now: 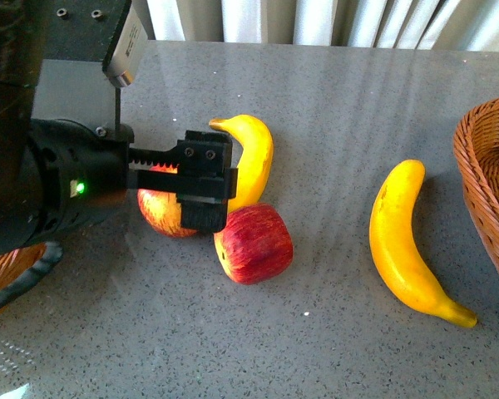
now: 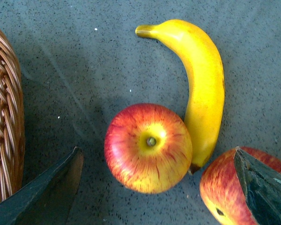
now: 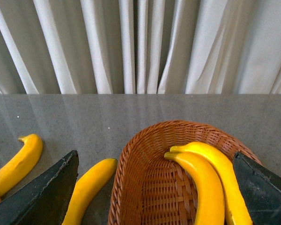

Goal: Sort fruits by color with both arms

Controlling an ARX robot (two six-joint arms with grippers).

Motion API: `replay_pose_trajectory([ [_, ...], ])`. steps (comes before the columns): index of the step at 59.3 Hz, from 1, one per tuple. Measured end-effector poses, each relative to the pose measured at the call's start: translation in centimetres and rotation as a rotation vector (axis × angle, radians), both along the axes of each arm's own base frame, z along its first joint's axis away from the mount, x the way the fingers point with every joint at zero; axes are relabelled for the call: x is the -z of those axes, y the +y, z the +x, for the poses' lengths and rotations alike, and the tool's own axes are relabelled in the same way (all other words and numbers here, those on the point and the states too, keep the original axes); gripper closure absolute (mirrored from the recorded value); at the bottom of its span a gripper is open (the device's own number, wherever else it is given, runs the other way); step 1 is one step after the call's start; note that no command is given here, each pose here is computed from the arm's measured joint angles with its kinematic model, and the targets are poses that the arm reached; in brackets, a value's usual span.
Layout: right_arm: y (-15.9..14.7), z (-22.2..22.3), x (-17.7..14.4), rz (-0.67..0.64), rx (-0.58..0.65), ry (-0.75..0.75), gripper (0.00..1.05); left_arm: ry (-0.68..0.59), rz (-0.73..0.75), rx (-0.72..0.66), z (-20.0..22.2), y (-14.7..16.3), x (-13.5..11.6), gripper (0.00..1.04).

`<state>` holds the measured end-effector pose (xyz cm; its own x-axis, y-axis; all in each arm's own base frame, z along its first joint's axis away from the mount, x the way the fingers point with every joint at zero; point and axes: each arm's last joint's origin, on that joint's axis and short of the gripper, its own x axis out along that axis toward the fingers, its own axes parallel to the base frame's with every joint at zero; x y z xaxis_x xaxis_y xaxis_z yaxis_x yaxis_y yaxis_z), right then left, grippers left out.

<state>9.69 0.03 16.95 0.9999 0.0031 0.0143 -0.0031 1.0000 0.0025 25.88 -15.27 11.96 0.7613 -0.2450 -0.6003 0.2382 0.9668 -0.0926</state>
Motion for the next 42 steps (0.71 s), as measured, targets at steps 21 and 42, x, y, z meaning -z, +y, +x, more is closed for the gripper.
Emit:
replay_pose_trajectory([
  [21,0.0,0.0,0.0,0.000,0.000,0.000,0.09,0.058,0.024,-0.043,2.3,-1.3,1.4,0.09],
  [42,0.0,0.0,0.0,0.000,0.000,0.000,0.09,0.072,0.041,-0.068,3.1,-1.6,1.9,0.09],
])
